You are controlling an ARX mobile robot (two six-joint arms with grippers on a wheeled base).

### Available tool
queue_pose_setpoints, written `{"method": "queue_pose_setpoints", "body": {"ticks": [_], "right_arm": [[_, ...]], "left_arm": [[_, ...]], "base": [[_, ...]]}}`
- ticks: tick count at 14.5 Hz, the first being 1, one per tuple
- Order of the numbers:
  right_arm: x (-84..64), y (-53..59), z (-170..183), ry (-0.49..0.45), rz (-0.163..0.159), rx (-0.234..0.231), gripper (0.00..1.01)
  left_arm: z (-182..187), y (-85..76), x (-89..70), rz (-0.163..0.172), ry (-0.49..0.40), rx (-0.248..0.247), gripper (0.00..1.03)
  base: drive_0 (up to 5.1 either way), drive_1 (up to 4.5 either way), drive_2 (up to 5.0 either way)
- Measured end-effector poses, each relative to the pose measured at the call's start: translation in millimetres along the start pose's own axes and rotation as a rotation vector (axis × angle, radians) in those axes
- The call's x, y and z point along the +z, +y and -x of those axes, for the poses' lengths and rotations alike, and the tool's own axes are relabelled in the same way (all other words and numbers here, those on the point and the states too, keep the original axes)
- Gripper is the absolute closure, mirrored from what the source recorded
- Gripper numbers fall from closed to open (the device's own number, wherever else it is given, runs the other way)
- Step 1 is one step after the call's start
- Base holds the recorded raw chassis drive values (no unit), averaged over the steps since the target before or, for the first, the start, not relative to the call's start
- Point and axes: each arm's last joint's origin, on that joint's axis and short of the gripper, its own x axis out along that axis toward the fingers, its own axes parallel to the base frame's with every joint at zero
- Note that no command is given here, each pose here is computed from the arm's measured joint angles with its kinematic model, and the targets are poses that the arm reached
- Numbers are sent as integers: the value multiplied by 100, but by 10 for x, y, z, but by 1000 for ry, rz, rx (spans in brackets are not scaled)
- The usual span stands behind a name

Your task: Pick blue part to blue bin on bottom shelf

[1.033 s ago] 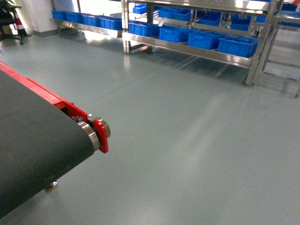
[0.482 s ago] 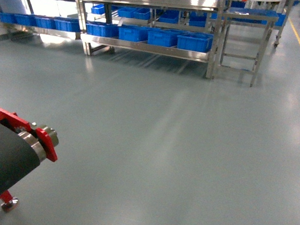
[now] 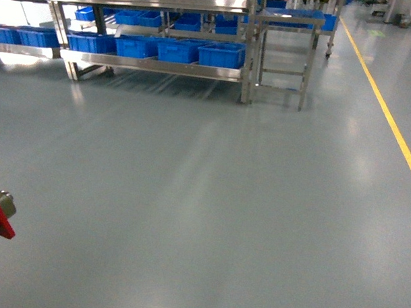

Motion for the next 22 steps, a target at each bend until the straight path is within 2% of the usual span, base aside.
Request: {"method": "queue_pose_setpoints", "body": {"ticks": [14, 22], "right_arm": [[1, -1, 0, -1, 0, -2, 3], [0, 0, 0, 0, 0, 0, 3]], "left_arm": [[-1, 0, -1, 0, 1, -1, 59], [4, 1, 3, 2, -5, -1, 59]], "base": [[-144, -144, -144], [-6, 400, -411]]}}
